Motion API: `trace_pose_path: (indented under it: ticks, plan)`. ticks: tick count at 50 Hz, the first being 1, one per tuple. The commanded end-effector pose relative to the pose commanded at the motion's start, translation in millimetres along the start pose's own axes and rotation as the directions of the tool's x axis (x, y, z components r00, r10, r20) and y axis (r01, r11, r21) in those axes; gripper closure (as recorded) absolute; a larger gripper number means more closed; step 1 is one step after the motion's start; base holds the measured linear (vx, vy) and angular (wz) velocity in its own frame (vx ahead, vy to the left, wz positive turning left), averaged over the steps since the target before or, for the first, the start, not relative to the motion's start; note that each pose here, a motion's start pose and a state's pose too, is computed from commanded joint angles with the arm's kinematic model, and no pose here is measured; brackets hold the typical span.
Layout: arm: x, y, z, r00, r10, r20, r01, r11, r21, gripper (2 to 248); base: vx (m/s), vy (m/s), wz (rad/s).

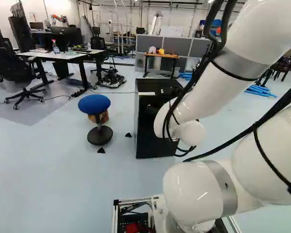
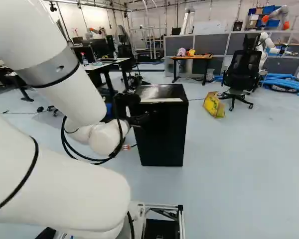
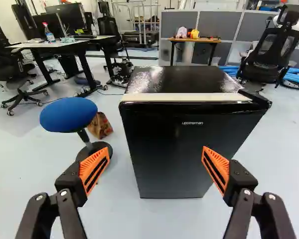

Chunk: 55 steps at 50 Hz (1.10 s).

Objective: Grab a drink from the fridge

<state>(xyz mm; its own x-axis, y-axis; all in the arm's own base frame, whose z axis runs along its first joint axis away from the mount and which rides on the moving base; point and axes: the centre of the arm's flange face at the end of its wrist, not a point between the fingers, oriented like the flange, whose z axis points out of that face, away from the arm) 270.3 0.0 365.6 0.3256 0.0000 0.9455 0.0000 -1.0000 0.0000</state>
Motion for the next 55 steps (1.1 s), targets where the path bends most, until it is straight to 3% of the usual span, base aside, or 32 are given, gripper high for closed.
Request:
trace_pose_path:
  ticks: [55]
  plan:
    - [0.0,0.0,0.0,1.0,0.0,0.0,0.0,1.0,0.0,3,0.016,0.065,-0.005]
